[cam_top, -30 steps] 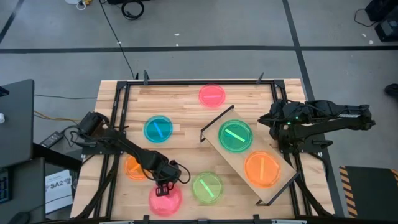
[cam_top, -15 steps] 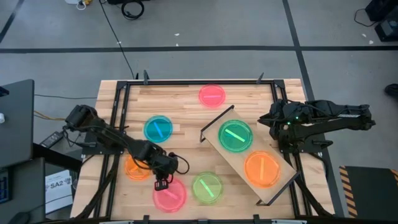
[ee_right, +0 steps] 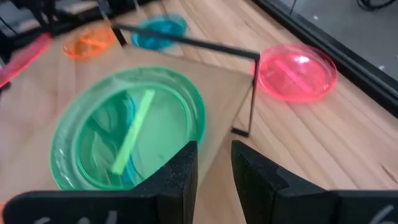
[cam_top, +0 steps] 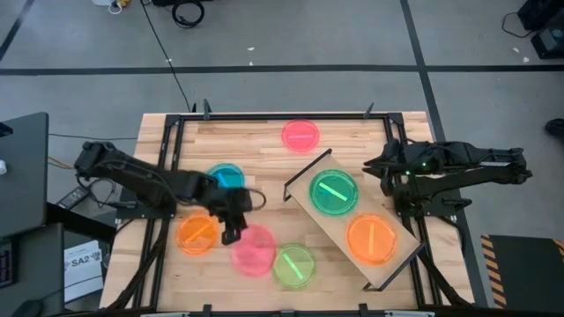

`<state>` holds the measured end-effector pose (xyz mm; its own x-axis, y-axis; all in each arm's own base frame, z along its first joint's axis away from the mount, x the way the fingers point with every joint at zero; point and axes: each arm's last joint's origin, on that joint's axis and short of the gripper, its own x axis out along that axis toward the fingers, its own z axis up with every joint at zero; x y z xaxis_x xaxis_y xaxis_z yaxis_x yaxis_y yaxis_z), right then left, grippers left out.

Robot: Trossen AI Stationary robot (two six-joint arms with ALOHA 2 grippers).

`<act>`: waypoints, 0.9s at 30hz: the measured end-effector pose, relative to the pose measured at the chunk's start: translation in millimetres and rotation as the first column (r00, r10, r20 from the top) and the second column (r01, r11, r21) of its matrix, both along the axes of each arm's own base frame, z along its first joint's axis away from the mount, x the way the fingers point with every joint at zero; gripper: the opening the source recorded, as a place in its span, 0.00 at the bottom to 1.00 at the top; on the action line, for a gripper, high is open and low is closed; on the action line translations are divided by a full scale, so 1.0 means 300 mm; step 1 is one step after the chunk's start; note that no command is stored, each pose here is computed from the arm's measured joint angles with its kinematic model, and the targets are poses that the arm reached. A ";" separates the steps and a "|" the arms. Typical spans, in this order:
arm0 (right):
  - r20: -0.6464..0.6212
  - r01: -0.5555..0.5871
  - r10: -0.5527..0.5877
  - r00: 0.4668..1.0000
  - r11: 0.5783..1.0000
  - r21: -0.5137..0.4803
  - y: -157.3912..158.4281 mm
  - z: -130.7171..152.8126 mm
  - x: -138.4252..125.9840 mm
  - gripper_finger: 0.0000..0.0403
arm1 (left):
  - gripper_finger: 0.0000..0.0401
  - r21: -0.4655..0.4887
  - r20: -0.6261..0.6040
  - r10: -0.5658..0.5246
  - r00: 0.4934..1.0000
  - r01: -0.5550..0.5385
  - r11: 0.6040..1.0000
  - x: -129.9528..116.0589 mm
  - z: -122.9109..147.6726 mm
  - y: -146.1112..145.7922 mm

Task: Place and stack plates onto a shelf
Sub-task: Stack the bottom pink plate on top of the orange plate on the shelf

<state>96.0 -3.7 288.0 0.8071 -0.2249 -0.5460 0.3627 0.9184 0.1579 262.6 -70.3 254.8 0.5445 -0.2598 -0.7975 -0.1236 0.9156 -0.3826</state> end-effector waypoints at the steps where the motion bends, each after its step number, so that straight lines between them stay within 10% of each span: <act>1: 0.017 0.000 0.000 1.000 1.000 0.001 0.000 0.005 0.003 0.26 | 0.01 0.003 0.017 0.024 1.000 -0.024 1.000 -0.002 0.012 0.019; 27: 0.426 0.011 -0.003 0.905 1.000 -0.018 0.002 0.121 0.195 0.26 | 0.02 -0.162 0.516 0.421 0.746 -0.398 0.903 0.058 0.197 0.413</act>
<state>154.4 -3.2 324.3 0.9602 -0.2384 -0.1456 0.2712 0.9206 0.2809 280.0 53.7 313.8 0.9353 0.0618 -0.3483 -0.2520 0.8074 -0.5335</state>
